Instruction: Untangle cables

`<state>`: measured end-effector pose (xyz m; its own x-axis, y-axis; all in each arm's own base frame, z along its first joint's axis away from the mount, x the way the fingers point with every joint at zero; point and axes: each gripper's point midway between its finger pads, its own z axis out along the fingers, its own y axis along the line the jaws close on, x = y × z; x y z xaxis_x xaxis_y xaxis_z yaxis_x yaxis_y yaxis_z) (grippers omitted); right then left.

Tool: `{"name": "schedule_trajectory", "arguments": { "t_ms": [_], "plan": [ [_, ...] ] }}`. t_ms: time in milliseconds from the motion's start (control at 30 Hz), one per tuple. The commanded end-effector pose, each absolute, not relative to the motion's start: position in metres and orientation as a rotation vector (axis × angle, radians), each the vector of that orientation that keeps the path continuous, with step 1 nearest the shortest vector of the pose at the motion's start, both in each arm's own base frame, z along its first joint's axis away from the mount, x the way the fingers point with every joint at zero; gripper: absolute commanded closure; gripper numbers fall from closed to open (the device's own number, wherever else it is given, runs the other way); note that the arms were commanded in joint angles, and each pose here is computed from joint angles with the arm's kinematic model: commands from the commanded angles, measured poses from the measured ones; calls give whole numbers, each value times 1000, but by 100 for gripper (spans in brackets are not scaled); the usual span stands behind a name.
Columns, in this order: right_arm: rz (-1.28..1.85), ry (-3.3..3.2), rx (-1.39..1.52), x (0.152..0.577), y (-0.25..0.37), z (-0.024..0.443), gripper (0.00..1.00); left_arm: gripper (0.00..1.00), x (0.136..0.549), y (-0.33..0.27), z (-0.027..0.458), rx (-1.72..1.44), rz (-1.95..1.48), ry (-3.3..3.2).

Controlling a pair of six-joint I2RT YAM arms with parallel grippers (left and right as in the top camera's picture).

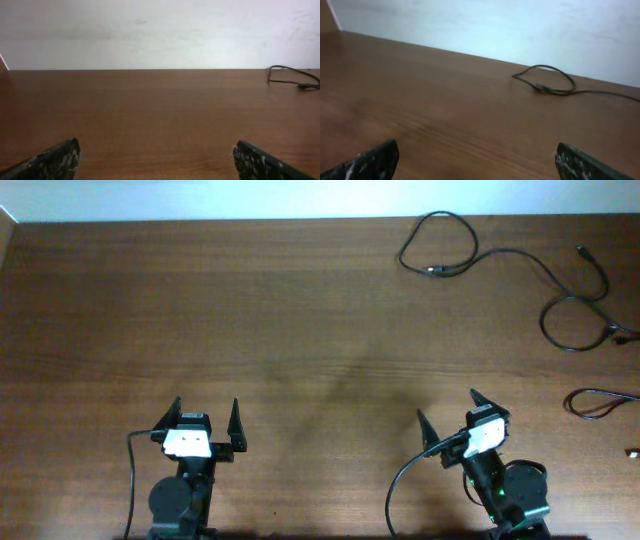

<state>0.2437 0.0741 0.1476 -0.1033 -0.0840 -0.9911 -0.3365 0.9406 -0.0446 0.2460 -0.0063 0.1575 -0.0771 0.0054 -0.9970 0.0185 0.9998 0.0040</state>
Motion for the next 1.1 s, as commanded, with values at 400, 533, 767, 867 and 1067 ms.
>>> {"name": "schedule_trajectory", "arguments": {
  "t_ms": [400, 533, 767, 867, 1067],
  "plan": [
    [128, 1634, -151, 243, 34, 158, 1, 1, 246, -6, 156, 12, -20, 1651],
    [107, 1634, -150, 244, 31, 158, 1, 1, 246, -6, 156, 12, -20, 1651],
    [97, 1634, -138, 244, 28, 158, 1, 1, 246, -6, 156, 12, -20, 1651],
    [97, 1634, -138, 244, 28, 158, 1, 1, 246, -6, 156, 12, -21, 1651],
    [99, 1639, -140, 244, 29, 157, 1, 1, 246, -6, 156, 12, -20, 1651]
  ]
}}
